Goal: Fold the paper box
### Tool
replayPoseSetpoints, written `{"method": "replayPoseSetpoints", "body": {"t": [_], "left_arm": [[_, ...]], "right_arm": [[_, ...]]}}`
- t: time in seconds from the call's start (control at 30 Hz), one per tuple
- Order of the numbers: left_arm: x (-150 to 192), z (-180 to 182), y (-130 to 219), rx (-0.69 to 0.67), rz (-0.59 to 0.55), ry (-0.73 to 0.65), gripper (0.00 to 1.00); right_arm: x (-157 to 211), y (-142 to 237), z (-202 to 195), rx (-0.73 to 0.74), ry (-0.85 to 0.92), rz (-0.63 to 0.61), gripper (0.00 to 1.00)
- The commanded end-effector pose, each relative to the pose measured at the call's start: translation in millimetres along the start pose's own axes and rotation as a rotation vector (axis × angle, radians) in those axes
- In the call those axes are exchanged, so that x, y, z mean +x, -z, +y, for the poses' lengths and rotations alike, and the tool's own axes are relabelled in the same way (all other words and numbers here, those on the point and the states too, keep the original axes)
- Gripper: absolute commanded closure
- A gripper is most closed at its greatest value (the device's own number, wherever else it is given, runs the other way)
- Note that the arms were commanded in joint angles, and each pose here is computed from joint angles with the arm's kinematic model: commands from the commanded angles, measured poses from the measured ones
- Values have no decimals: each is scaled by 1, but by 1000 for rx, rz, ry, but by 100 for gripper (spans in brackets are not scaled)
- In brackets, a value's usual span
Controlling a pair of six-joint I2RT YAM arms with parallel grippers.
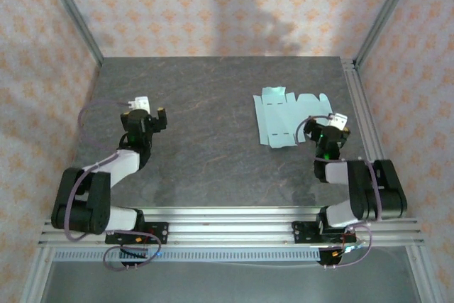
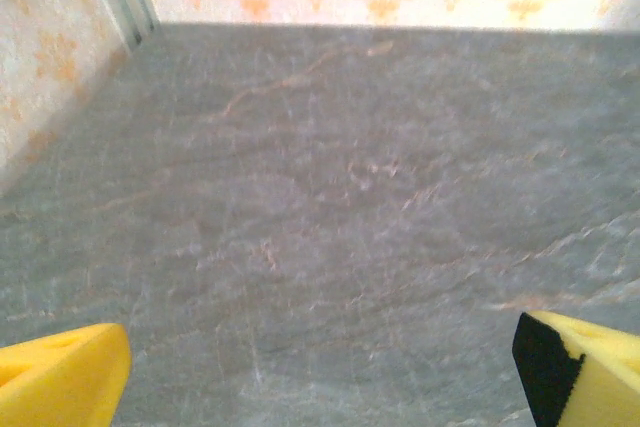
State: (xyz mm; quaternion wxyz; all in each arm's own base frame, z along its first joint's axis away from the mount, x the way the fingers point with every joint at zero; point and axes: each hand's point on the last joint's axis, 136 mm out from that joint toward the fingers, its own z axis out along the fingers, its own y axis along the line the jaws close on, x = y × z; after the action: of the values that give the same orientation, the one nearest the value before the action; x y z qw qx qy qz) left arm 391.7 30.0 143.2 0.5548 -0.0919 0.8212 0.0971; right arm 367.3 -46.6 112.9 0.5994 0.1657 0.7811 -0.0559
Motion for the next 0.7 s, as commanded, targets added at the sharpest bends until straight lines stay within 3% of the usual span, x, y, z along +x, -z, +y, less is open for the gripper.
{"method": "replayPoseSetpoints", "body": {"t": [0.0, 0.17, 0.37, 0.5, 0.67], "left_arm": [[-11, -7, 12, 6, 29, -47, 0], [-37, -52, 31, 139, -3, -116, 0], [-41, -122, 65, 357, 23, -111, 0], [-26, -163, 81, 478, 145, 52, 0], [-10, -224, 94, 591, 325, 264, 0]], "right_arm": [[-30, 9, 4, -1, -23, -25, 1], [-57, 24, 13, -31, -103, 56, 1], [-56, 35, 30, -73, -162, 269, 1], [-34, 39, 35, -78, -146, 402, 1], [-27, 52, 38, -112, -167, 396, 1]]}}
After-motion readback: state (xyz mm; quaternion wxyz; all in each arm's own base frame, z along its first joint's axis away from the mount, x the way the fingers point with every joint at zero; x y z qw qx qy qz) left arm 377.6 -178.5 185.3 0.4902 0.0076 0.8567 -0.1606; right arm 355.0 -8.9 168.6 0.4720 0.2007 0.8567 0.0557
